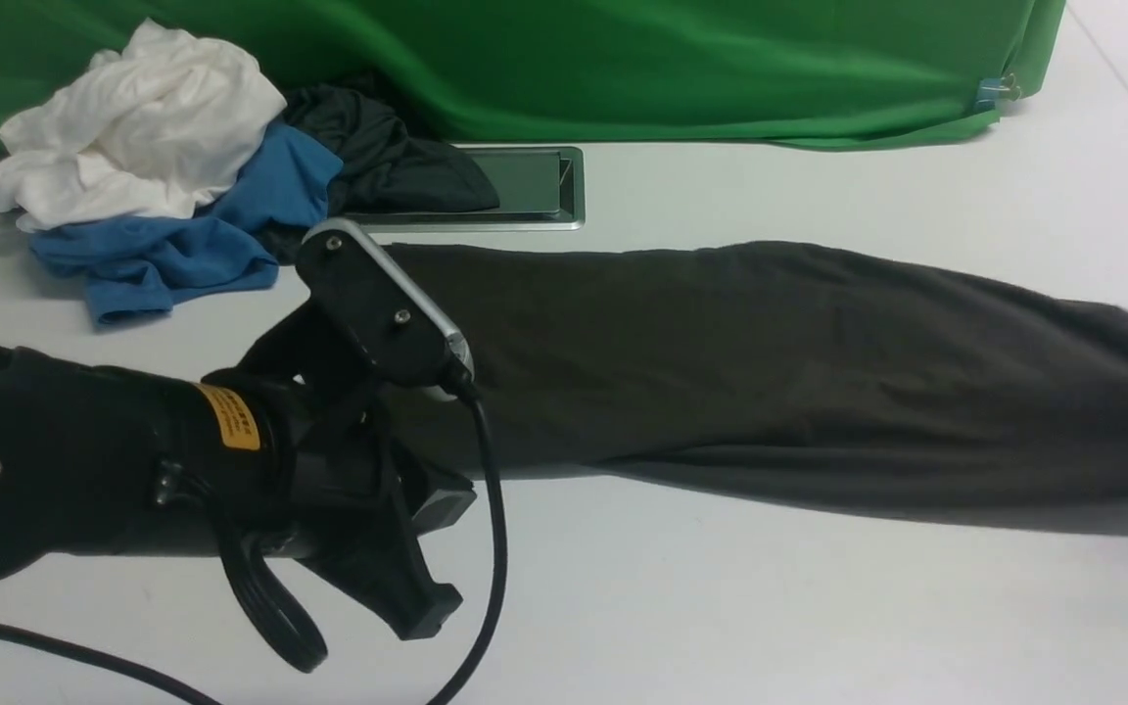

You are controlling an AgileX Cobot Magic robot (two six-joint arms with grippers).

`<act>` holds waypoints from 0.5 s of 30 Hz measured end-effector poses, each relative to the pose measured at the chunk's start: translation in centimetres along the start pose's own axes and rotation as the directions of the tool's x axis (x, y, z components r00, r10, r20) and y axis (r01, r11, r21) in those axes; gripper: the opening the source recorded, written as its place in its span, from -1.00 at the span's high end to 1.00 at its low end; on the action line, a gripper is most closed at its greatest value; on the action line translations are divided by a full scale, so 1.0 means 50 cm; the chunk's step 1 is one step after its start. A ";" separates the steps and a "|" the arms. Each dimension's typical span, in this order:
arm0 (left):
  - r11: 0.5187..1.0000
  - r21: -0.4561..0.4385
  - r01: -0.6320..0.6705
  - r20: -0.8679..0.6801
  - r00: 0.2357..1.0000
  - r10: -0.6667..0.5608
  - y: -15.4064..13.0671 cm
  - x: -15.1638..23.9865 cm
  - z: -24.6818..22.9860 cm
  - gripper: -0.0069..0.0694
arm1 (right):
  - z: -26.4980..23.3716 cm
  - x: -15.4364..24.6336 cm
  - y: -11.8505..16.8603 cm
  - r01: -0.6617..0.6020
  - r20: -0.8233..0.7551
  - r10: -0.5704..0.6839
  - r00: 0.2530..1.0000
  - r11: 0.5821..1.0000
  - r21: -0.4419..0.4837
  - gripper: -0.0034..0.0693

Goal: Fold a long-sleeved shirt on a white desktop.
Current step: 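Fold the right end of the dark garment over onto its left end with the right gripper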

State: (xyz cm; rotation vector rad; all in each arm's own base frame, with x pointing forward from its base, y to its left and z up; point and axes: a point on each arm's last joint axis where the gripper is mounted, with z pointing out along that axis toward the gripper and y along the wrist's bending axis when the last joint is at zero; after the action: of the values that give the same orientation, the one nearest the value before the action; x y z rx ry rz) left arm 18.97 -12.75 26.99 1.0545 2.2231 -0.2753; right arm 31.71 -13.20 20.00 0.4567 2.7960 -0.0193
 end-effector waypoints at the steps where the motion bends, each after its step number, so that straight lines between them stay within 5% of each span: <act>1: 1.000 0.001 0.003 -0.001 1.000 -0.003 0.000 0.000 0.000 0.77 | -0.032 0.000 -0.013 -0.012 0.041 0.011 0.999 1.000 0.016 0.60; 6: 1.000 0.001 0.004 -0.002 1.000 -0.004 0.000 0.000 0.000 0.77 | -0.115 0.009 -0.040 -0.044 0.129 0.037 0.991 0.998 0.052 0.60; 15: 1.000 0.001 0.011 -0.002 1.000 -0.011 0.000 0.000 0.000 0.77 | -0.125 0.013 -0.004 0.003 0.120 -0.002 0.993 1.000 -0.003 0.60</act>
State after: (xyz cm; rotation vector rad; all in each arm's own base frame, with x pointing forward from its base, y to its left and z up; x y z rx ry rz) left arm 18.95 -12.74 26.97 1.0444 2.2314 -0.2796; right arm 29.23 -12.81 25.73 0.4364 2.6780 -0.0414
